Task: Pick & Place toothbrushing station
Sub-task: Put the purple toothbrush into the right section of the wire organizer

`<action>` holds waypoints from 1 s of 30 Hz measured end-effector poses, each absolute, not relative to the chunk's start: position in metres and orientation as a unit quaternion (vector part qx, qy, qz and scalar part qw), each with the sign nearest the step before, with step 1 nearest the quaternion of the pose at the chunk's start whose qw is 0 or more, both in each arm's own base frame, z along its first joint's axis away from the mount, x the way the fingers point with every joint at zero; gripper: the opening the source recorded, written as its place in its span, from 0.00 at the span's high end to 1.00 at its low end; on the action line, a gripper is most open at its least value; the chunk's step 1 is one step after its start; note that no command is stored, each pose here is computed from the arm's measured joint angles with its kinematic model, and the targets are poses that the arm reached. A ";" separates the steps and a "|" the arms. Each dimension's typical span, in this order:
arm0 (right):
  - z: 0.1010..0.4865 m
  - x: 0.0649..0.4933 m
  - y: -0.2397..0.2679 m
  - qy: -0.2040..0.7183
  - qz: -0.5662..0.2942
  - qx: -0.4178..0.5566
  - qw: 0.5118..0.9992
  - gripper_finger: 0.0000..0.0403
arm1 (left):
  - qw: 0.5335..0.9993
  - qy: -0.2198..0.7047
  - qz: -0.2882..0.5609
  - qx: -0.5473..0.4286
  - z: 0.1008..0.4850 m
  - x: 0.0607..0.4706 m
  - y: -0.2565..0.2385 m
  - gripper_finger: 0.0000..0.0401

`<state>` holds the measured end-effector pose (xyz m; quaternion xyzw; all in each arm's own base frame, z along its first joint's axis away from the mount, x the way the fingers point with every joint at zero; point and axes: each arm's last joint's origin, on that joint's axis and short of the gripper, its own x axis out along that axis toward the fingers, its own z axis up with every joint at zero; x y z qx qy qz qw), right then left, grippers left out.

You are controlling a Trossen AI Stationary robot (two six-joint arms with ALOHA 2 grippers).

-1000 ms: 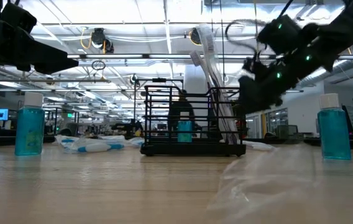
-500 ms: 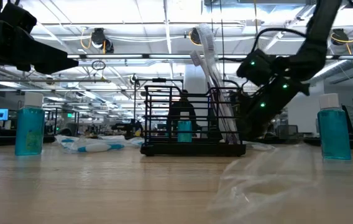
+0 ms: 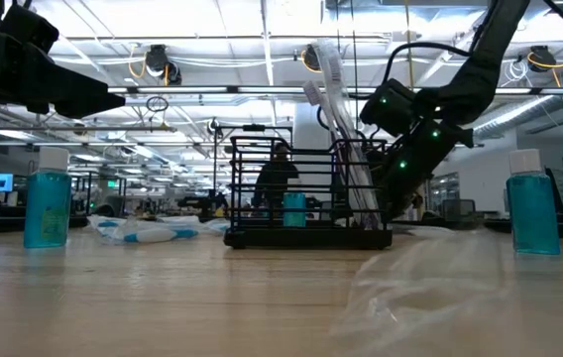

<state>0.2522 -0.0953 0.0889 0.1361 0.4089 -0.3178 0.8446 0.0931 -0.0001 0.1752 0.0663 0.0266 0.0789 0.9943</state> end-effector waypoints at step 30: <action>0.231 0.236 0.003 -0.153 -0.032 0.046 0.987 0.97 | 0.994 0.027 0.079 0.066 0.175 0.093 0.000 0.12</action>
